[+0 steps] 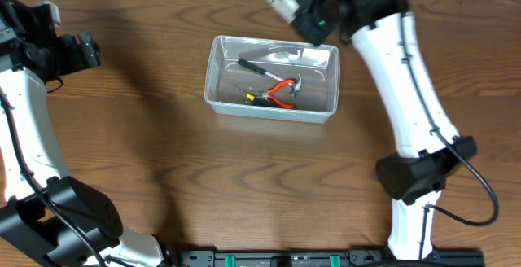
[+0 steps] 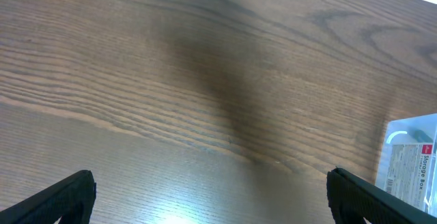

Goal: Pack container
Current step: 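Carry the box over the container and lower it inside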

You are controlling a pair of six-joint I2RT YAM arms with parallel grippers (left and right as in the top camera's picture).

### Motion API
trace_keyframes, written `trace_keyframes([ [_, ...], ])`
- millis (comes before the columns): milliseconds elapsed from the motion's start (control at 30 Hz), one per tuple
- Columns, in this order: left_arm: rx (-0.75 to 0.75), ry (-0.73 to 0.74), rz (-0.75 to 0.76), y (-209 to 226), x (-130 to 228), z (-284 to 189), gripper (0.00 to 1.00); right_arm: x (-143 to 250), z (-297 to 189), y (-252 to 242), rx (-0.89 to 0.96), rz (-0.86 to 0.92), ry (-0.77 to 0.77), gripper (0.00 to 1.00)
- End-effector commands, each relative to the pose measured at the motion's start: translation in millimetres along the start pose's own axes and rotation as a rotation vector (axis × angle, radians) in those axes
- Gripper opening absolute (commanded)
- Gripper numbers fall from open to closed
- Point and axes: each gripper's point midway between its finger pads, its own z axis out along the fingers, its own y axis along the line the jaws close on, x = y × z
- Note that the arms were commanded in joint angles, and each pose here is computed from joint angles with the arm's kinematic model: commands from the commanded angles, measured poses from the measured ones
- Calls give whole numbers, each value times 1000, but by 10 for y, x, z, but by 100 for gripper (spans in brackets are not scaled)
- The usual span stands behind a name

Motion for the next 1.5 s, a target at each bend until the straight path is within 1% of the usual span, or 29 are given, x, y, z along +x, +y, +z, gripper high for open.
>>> trace_keyframes([
  [0,11,-12,-3,-24,-45,-30,98,77,256,256,-61,-55,57,1],
  [133,11,-12,-3,-24,-45,-30,98,291,594,557,-154,-70,132,1],
  [267,11,-12,-3,-24,-45,-30,98,574,886,752,-206,-73,209,1],
  [533,11,-12,-3,-24,-45,-30,98,1102,1228,1011,-277,-62,335,1],
  [800,11,-12,-3,-24,-45,-30,98,1256,1322,1207,-357,-42,349,1],
  [833,11,-12,-3,-24,-45,-30,98,1258,1323,1207,-357,-43,350,3],
  [867,11,-12,-3,-24,-45,-30,98,1255,1325,1206,-356,-43,348,8],
  [900,11,-12,-3,-24,-45,-30,98,1251,1327,1204,-355,-43,346,27],
  [933,11,-13,-3,-24,-47,-31,98,1244,1331,1200,-354,-44,343,52],
  [967,11,-12,-3,-24,-45,-30,98,1237,1335,1197,-352,-44,340,81],
  [1000,11,-12,-3,-24,-45,-30,98,1228,1340,1193,-350,-44,336,99],
  [1100,11,-13,-3,-24,-47,-31,98,1195,1361,1167,-339,-45,320,99],
  [1200,11,-12,-3,-24,-45,-30,98,1159,1401,1078,-290,-51,310,99],
  [1300,11,-12,-3,-24,-45,-30,98,1099,1437,903,-203,-30,298,99],
  [1467,11,-12,-3,-24,-45,-30,98,957,1373,651,-129,5,263,99],
])
